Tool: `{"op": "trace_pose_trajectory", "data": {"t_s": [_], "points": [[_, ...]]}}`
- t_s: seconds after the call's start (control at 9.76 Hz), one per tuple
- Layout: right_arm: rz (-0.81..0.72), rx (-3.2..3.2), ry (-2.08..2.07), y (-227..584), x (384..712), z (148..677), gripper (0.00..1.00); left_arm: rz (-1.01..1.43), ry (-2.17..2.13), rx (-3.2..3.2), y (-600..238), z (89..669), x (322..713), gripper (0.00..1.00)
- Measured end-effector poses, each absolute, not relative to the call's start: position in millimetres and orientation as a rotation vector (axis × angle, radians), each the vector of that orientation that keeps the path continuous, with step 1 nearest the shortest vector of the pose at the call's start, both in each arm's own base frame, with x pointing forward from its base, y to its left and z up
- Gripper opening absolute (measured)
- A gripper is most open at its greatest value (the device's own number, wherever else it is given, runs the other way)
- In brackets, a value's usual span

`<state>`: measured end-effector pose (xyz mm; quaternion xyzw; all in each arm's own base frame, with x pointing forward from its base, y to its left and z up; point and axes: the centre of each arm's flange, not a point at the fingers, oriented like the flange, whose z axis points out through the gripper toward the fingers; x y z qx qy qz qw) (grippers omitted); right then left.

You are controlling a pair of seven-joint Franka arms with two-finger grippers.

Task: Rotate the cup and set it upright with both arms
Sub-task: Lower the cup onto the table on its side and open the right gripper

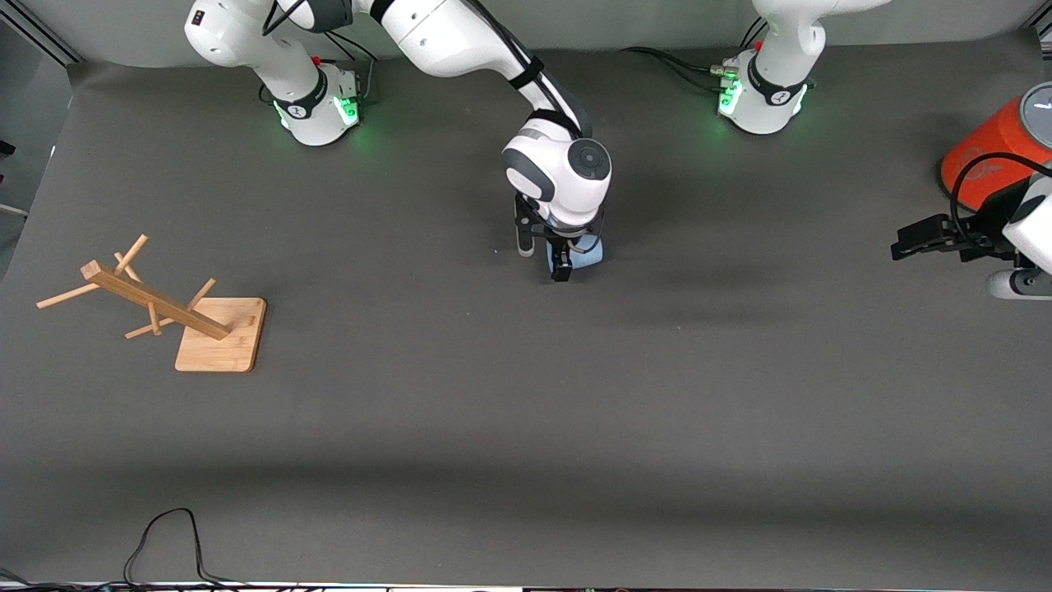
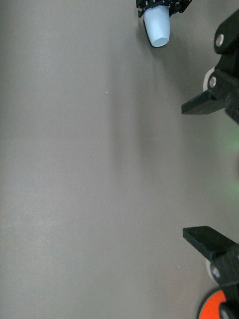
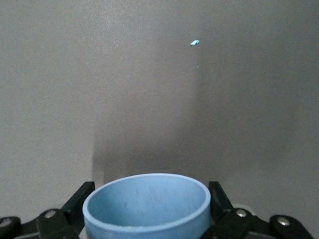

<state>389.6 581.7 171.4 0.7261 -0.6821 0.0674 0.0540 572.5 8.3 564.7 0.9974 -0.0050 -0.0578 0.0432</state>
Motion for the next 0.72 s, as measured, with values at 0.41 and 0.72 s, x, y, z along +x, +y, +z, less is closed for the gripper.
{"op": "trace_pose_trajectory", "data": {"t_s": [0.41,0.72], "points": [[0.201,2.170,-2.079,587,406,237,1.00,-0.184,0.021,3.056,-15,565,572,1.00],[0.141,2.177,-1.978,560,428,329,1.00,-0.196,0.084,3.071,-47,564,570,1.00]]}}
